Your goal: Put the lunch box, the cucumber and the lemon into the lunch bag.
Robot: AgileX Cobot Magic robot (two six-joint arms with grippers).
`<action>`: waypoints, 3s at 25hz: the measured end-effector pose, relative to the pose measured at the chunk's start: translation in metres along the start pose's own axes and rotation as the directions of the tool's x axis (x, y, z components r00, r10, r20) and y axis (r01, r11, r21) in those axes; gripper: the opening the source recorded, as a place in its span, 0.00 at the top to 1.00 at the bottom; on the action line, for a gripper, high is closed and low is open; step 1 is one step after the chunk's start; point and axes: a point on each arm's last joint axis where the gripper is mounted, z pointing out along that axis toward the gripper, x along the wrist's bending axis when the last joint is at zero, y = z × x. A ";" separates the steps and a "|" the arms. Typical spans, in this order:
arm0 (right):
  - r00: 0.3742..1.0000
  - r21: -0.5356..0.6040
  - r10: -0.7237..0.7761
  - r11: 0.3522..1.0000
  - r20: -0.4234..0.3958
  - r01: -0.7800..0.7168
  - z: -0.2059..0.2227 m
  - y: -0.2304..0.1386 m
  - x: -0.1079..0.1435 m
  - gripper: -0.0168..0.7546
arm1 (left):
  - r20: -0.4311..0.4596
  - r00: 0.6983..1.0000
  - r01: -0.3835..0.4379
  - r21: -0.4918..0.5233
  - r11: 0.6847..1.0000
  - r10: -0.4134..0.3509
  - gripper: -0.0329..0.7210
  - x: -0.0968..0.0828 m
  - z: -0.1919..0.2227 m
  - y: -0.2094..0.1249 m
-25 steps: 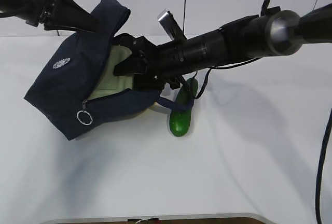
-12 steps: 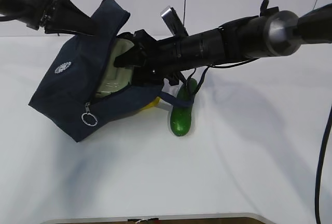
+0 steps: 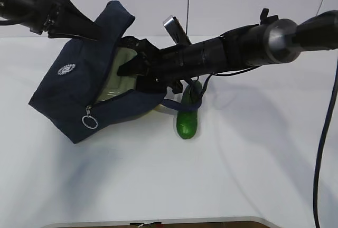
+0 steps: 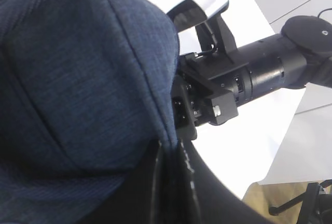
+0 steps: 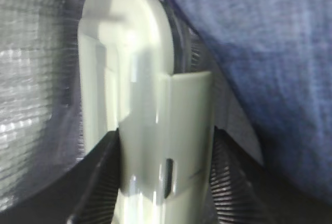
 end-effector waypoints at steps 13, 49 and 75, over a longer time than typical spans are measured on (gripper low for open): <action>0.998 0.013 0.039 0.999 0.053 -0.040 0.000 -0.001 -0.005 0.46 | 0.011 1.000 -0.002 0.010 1.000 0.002 0.94 -0.001 0.000 -0.001; 0.977 0.176 -0.120 0.973 -0.177 0.151 -0.032 0.001 -0.004 0.42 | 0.049 0.999 -0.004 0.045 0.999 0.001 0.94 -0.004 0.000 -0.004; 0.796 0.438 -0.428 0.869 0.427 0.232 -0.123 0.006 0.035 0.42 | 0.083 0.976 0.196 0.054 0.979 -0.200 0.94 -0.004 -0.003 -0.004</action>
